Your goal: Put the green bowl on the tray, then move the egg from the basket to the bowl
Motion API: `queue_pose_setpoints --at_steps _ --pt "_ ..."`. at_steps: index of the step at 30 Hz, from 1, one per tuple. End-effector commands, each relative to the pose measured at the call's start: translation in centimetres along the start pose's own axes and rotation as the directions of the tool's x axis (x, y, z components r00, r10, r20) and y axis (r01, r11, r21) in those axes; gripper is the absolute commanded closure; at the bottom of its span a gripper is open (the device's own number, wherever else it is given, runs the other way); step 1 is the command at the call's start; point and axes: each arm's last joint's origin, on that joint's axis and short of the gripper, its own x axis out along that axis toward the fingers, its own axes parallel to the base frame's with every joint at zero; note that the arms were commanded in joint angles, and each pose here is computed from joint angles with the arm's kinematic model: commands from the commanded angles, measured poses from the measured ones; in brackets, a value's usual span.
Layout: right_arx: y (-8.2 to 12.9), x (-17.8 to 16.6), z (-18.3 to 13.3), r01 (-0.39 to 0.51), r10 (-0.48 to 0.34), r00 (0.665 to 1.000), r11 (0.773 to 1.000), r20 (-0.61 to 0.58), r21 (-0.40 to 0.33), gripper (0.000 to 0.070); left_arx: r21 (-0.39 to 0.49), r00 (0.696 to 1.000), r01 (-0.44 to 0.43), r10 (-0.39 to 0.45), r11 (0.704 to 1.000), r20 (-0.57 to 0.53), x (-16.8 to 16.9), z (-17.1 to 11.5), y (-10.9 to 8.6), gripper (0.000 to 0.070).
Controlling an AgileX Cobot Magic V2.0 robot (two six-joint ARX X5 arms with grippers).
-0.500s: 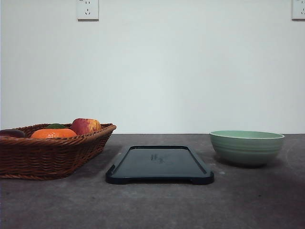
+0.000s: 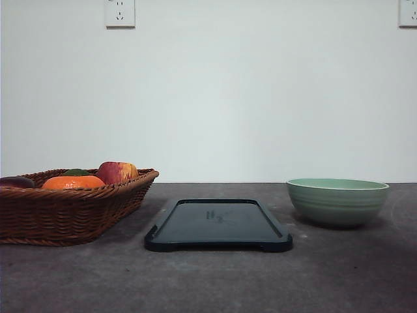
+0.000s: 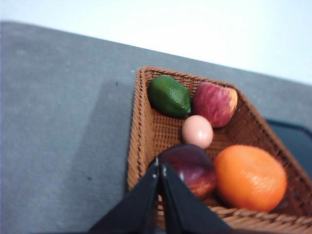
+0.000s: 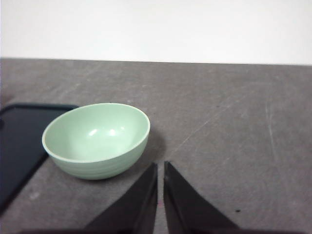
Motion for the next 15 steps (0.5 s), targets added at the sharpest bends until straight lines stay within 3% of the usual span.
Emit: queue_pose_setpoints --at_steps 1,3,5,7,10,15 --pt "0.0 0.0 0.0 0.005 -0.006 1.000 0.992 0.005 0.129 0.0691 -0.153 1.000 -0.012 0.008 0.988 -0.024 0.2 -0.6 0.2 0.0700" --pt "0.0 0.0 0.0 0.009 -0.013 1.000 0.967 0.014 0.256 0.0691 -0.235 1.000 -0.011 0.007 0.972 -0.019 0.2 -0.6 0.2 0.0700" --pt "-0.1 0.0 0.2 0.012 -0.025 0.999 0.925 0.028 0.379 0.0691 -0.319 1.000 -0.001 0.001 0.948 -0.001 0.2 -0.4 0.2 0.0700" --pt "0.0 0.0 0.4 -0.003 -0.021 0.998 0.906 0.053 0.423 0.0691 -0.383 0.999 0.025 -0.011 0.923 0.040 0.2 0.0 0.0 0.0700" --pt "0.0 0.0 1.0 -0.043 -0.009 0.993 0.897 0.114 0.440 0.0691 -0.405 0.990 0.090 -0.039 0.910 0.133 0.1 0.9 -0.2 0.0700" --pt "0.2 -0.3 2.6 -0.121 0.013 0.962 0.916 0.272 0.382 0.0693 -0.266 0.960 0.154 -0.081 0.952 0.267 -0.3 2.4 -0.7 0.0700"
